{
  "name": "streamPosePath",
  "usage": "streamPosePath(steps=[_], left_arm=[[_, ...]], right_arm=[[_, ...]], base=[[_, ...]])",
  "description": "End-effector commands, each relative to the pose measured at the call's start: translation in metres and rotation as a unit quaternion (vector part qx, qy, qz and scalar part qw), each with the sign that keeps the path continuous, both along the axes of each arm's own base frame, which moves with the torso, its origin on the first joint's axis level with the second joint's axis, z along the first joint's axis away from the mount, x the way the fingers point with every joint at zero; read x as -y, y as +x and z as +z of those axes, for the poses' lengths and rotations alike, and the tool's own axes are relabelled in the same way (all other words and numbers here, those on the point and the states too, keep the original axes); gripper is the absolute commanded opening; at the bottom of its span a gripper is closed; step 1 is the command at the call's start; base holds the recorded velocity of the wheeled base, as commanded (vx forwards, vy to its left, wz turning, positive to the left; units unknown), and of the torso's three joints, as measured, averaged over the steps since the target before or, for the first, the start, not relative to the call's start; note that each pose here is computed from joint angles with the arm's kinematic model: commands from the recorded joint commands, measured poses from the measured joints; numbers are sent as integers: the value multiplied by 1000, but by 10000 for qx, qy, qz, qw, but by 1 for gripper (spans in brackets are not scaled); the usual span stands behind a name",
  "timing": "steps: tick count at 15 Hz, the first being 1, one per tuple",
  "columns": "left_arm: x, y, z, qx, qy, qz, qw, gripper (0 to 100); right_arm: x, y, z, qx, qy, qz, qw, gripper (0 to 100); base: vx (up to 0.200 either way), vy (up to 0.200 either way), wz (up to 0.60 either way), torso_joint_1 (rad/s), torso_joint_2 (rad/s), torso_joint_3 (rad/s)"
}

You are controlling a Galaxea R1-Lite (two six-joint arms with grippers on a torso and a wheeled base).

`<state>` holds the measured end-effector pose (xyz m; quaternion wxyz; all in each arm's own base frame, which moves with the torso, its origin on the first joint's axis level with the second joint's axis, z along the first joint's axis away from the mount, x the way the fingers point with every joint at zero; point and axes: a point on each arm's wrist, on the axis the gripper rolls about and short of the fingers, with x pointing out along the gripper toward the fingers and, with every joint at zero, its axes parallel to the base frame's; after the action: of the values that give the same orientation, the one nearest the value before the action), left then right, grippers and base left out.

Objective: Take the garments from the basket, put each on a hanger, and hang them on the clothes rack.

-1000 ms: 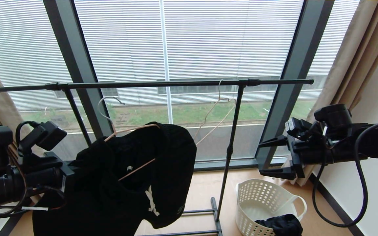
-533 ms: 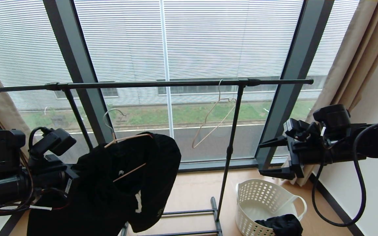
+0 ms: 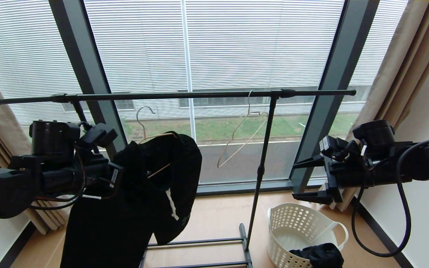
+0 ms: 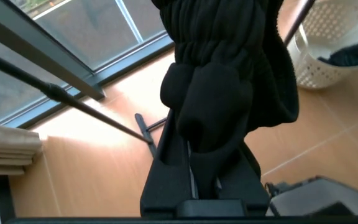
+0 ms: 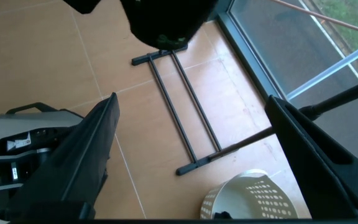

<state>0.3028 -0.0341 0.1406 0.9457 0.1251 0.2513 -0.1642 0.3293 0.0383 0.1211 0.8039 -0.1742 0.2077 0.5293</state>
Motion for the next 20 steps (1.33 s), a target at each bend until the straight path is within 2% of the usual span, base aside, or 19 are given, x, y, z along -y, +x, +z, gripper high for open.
streamPosePath(steps=[1,5,8,11,12,14,16,20], left_arm=[[10,20,-7,-67,-103,-1,9999,0],[13,44,-1,58,-415,161,9990,0],[16,58,2,178,-485,178,9985,0],[30,84,6,299,-877,243,9954,0],[30,84,6,299,-877,243,9954,0],[38,103,-2,353,-806,387,9954,0],[42,111,-6,387,-772,455,9952,0],[48,131,-16,433,-776,442,9951,0]], right_arm=[[0,1,-2,-24,1,7,10000,100],[0,1,-2,-23,-5,2,10000,100],[0,1,-2,-23,-5,2,10000,100],[0,1,-2,-23,-11,-3,10000,100],[0,1,-2,-23,-11,-3,10000,100],[0,1,-2,-20,-59,-40,10000,100],[0,1,-3,-35,-60,-40,10000,100],[0,2,-4,-35,-60,-40,10000,100]], base=[[0,0,0,0,0,0],[0,0,0,0,0,0],[0,0,0,0,0,0],[0,0,0,0,0,0],[0,0,0,0,0,0],[0,0,0,0,0,0],[0,0,0,0,0,0],[0,0,0,0,0,0]])
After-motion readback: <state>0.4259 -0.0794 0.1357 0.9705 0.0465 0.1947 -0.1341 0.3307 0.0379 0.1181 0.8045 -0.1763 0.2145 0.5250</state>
